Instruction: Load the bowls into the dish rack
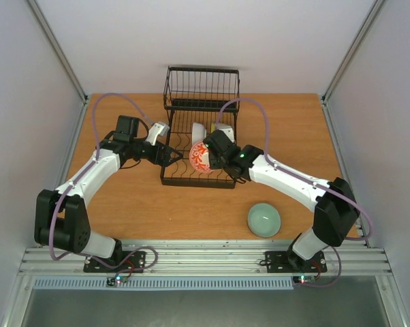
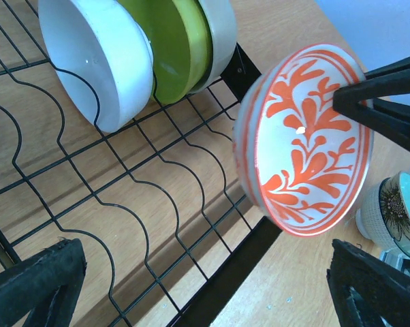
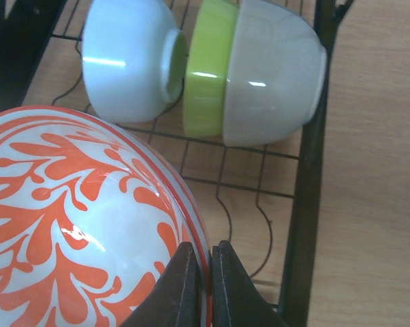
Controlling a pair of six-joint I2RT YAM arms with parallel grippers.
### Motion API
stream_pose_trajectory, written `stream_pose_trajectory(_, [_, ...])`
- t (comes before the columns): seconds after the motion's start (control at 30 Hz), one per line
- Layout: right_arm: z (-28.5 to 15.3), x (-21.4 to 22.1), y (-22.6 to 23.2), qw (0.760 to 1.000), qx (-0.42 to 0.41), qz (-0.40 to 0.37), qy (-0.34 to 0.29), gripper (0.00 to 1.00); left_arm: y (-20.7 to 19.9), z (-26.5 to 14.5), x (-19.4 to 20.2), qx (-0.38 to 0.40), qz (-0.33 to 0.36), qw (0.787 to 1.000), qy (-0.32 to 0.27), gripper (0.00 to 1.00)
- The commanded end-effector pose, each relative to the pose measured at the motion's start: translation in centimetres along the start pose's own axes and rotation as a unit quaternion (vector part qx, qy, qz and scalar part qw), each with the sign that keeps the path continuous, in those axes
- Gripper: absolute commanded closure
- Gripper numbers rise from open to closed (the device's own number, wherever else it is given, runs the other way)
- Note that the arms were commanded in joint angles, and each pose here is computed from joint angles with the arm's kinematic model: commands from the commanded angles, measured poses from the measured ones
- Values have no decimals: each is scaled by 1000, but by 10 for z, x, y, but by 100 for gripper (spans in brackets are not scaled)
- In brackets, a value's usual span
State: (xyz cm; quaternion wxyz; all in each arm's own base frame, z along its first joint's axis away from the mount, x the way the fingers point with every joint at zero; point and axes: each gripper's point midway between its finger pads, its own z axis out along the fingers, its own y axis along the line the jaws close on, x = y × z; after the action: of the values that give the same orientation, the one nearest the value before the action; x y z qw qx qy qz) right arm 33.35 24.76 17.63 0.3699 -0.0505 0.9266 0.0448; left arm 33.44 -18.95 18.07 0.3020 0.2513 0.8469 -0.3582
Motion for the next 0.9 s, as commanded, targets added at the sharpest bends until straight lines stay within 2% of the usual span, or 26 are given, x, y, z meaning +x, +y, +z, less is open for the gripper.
stream_pose_trajectory(0.0, [-13, -44, 31, 997, -49, 13, -57, 99, -12, -7, -16, 13, 28, 999, -20, 3])
stream_pose_trajectory(0.43, [-19, -56, 82, 992, -105, -24, -69, 99, -7, -3, -14, 9, 23, 1000, -16, 4])
stream_pose_trajectory(0.57, [-20, -51, 96, 990, -118, -36, -68, 99, -6, 0, -13, 10, 20, 1000, -12, 8])
stream_pose_trajectory(0.6, [-20, -51, 98, 990, -119, -38, -68, 99, -6, 0, -13, 12, 20, 1000, -11, 15])
stream_pose_trajectory(0.63, [-19, -51, 99, 990, -117, -39, -68, 99, -7, 0, -13, 15, 19, 1000, -11, 26])
stream_pose_trajectory(0.7, [-18, -51, 100, 990, -117, -39, -68, 99, -7, 1, -12, 17, 20, 1000, -8, 62])
stream_pose_trajectory(0.77, [-18, -51, 102, 990, -120, -39, -69, 99, -6, 1, -12, 15, 18, 1000, -6, 87])
stream_pose_trajectory(0.8, [-19, -52, 103, 989, -122, -39, -70, 99, -6, 1, -12, 14, 18, 1000, -6, 95])
stream_pose_trajectory(0.87, [-20, -53, 104, 989, -124, -38, -72, 99, -6, 2, -11, 14, 18, 1000, -4, 99])
